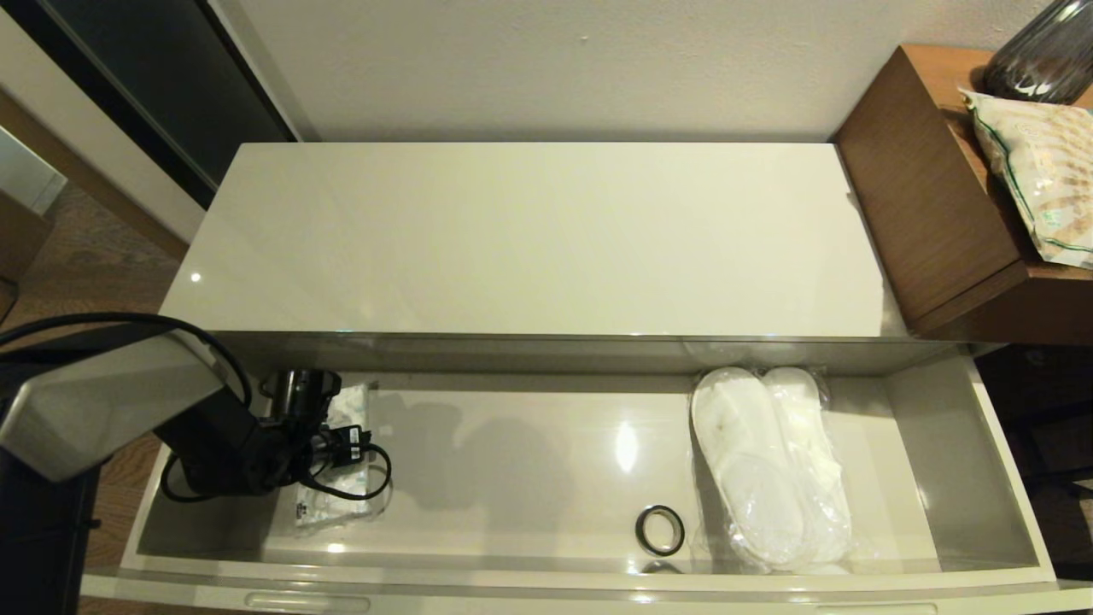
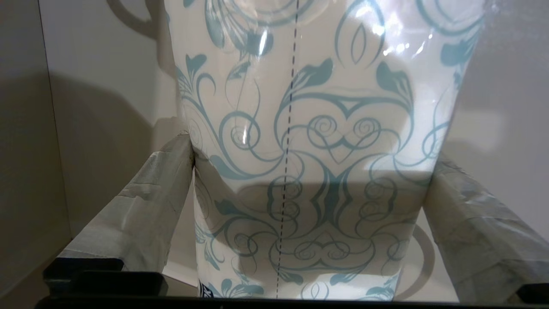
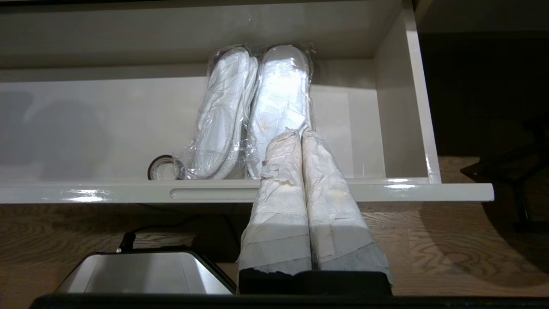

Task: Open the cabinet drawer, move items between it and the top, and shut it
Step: Take out the tissue from the drawer

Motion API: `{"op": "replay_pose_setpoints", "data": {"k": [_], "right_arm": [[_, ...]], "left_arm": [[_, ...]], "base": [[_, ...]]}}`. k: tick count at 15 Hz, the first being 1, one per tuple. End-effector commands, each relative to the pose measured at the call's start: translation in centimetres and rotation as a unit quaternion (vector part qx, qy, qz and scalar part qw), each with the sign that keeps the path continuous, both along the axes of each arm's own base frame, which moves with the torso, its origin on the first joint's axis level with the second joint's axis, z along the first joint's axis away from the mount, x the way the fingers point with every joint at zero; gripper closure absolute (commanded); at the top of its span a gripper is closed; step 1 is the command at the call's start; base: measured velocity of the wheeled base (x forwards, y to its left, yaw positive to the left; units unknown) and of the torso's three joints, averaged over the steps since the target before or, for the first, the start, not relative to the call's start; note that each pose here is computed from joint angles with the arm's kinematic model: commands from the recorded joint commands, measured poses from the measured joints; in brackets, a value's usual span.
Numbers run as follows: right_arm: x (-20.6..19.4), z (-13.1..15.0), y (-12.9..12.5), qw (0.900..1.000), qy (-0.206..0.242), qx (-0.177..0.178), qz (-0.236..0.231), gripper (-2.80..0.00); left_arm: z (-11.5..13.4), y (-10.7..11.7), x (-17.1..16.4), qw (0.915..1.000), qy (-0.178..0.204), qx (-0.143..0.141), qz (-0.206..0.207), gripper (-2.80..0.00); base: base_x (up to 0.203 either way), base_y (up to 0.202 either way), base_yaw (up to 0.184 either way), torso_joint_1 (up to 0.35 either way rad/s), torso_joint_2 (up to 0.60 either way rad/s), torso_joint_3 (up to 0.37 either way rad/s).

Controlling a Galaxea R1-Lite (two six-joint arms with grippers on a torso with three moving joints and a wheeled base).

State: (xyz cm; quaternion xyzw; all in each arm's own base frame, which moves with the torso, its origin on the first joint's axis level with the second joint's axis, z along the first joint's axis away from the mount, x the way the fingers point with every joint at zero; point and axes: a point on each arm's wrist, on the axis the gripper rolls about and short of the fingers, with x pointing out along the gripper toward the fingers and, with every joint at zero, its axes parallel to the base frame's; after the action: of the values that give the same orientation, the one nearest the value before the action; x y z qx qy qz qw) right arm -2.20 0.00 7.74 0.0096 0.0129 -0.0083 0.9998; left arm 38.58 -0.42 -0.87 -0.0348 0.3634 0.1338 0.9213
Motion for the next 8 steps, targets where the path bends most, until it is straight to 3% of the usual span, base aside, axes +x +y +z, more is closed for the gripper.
{"op": "replay_pose_setpoints", "data": {"k": [1,4,8], "right_arm": [[0.0,0.0,0.0,1.000,0.000,0.000,0.000,0.00],[0.0,0.0,0.0,1.000,0.000,0.000,0.000,0.00],[0.0,0.0,0.0,1.000,0.000,0.000,0.000,0.00]], "left_arm": [[0.2,-0.2,-0.1,1.0000,-0.002,0.000,-0.002,-2.80],[0.9,-0.9,-0.9,0.9999,-0.004,-0.001,-0.010,-2.80],[3.7,-2.1,-2.9,0.9994,-0.022,-0.005,-0.027,-2.80]], "base": [[0.000,0.000,0.000,0.000,0.00,0.000],[0.000,0.000,0.000,0.000,0.00,0.000],[0.000,0.000,0.000,0.000,0.00,0.000]]}}
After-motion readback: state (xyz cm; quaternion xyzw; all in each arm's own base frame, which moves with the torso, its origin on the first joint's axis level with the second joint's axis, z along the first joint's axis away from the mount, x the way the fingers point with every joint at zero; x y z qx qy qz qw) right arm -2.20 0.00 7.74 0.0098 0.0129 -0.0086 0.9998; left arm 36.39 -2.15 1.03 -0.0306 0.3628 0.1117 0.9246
